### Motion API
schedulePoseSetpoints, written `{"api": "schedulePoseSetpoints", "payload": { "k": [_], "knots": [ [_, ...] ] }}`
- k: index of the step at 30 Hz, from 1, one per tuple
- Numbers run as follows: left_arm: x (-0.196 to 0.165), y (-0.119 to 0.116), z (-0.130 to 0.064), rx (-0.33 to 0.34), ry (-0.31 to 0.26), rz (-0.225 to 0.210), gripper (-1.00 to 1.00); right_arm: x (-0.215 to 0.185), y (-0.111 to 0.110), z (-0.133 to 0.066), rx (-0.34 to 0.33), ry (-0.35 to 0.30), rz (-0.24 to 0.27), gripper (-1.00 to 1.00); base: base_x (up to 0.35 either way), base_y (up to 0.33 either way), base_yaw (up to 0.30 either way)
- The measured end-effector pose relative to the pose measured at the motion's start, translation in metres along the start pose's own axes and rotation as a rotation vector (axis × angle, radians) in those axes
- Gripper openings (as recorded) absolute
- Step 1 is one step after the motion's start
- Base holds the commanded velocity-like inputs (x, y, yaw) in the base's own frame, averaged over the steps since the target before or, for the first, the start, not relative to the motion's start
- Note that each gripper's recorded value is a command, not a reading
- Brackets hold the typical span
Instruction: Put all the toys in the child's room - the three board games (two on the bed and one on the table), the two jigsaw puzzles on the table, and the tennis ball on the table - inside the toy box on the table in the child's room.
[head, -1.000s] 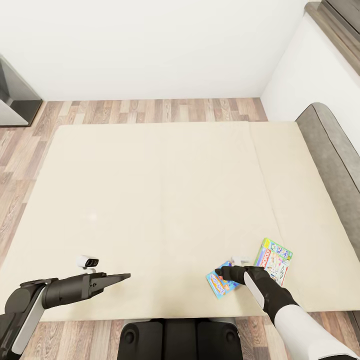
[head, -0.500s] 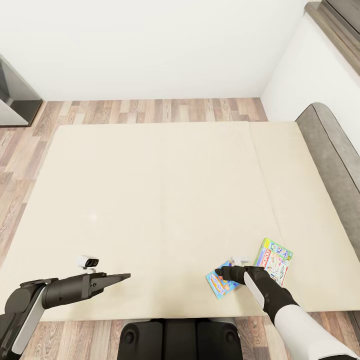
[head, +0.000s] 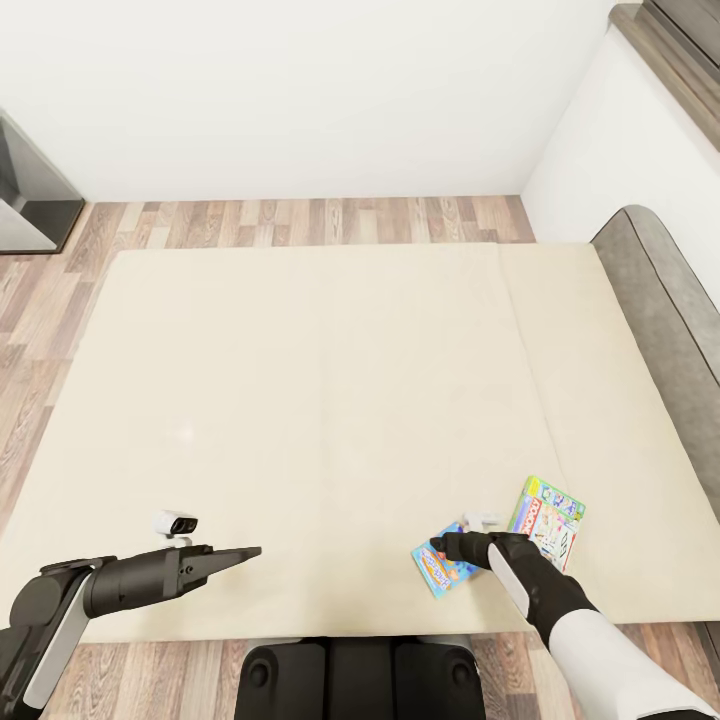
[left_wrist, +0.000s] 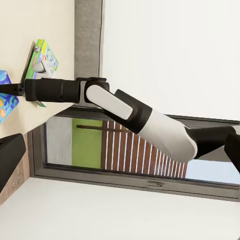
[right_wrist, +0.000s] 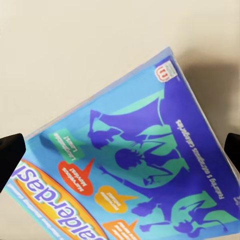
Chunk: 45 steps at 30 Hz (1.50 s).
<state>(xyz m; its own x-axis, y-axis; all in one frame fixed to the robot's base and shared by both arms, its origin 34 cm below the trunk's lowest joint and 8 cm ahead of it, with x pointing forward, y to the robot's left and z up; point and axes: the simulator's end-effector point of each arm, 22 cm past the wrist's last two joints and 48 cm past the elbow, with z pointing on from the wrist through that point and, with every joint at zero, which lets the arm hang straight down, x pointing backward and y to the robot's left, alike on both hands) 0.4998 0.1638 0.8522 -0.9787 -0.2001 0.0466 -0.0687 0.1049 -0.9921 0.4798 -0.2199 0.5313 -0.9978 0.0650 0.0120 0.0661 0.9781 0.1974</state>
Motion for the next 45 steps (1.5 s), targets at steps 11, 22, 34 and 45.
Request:
{"api": "schedulePoseSetpoints", "payload": {
  "k": [11,22,34,45],
  "knots": [
    [0.000,0.000,0.000,0.000,0.000,0.000,1.00,-0.001,0.000,-0.002,-0.037,-0.001,0.010,1.00,0.000,0.000,0.000],
    [0.000,0.000,0.000,0.000,0.000,0.000,1.00,-0.003,0.000,-0.005,-0.081,-0.005,0.015,1.00,0.000,0.000,0.000],
    [0.000,0.000,0.000,0.000,0.000,0.000,1.00,-0.004,0.001,-0.005,-0.084,-0.006,0.017,1.00,0.000,0.000,0.000],
    [0.000,0.000,0.001,0.002,-0.001,-0.001,1.00,0.001,0.015,-0.004,-0.093,0.006,0.012,1.00,0.000,0.000,0.000]
  ]
}}
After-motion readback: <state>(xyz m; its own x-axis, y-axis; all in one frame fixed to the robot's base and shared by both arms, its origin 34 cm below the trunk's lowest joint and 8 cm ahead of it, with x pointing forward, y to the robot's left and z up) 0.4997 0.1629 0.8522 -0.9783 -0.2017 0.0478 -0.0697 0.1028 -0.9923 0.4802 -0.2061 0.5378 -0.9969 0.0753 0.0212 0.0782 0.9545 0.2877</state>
